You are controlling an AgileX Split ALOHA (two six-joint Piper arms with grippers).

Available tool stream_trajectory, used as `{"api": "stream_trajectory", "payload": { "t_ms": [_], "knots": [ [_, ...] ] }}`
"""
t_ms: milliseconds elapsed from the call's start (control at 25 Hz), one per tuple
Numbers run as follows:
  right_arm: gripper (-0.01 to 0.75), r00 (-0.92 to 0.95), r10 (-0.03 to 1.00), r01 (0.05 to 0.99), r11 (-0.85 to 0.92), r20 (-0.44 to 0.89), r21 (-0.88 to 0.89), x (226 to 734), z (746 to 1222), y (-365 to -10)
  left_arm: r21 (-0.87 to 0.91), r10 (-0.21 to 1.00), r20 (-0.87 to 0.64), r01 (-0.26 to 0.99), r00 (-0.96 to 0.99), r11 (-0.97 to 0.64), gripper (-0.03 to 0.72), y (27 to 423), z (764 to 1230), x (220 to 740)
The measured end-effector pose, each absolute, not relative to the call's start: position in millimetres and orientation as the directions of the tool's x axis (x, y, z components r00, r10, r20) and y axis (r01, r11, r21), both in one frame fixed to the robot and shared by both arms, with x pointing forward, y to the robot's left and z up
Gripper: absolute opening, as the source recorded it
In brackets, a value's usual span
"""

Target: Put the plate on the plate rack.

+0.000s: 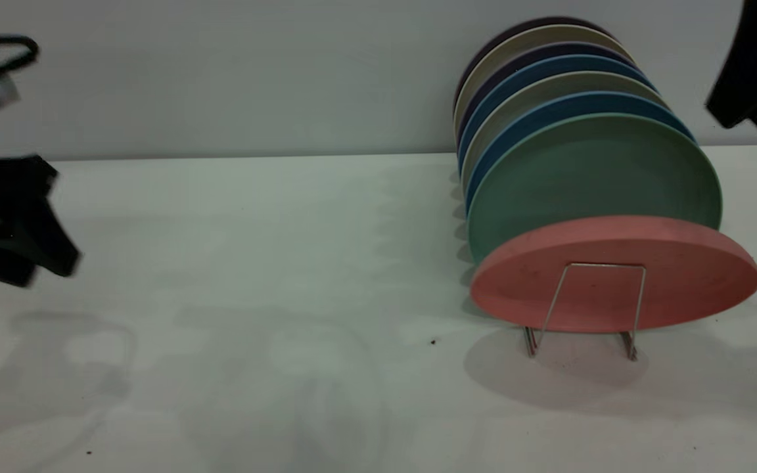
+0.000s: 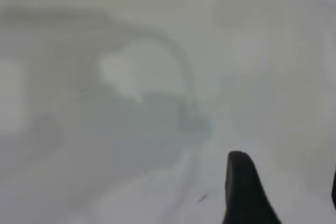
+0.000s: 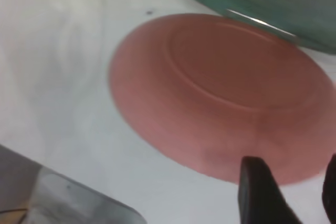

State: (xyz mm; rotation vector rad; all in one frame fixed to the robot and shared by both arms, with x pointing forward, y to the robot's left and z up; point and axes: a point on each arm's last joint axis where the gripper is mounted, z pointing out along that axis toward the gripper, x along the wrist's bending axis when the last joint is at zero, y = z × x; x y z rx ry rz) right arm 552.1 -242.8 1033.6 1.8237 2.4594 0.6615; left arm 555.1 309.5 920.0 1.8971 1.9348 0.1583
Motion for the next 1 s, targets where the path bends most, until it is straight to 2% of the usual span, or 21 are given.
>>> {"api": "stream_trajectory", "payload": {
  "t_ms": [160, 320, 640, 1000],
  "knots": [
    [0.313, -0.293, 0.941, 0.932, 0.240, 0.172, 0.273, 546, 1035, -251, 0.334, 0.992, -0.126, 0.942, 0.006, 0.037, 0.417, 318, 951, 551],
    [0.313, -0.305, 0.942, 0.921, 0.254, 0.139, 0.297, 531, 1056, -254, 0.340, 0.997, -0.076, 0.940, 0.007, 0.019, 0.417, 321, 988, 543],
    [0.313, -0.328, 0.938, 0.878, 0.258, 0.114, 0.404, 479, 1113, -259, 0.498, 0.998, -0.046, 0.867, 0.037, -0.009, 0.417, 317, 1066, 501],
    [0.313, -0.350, 0.932, 0.802, 0.249, 0.090, 0.543, 393, 1137, -265, 0.647, 0.998, -0.022, 0.762, 0.057, -0.030, 0.417, 311, 1123, 442]
  ]
}}
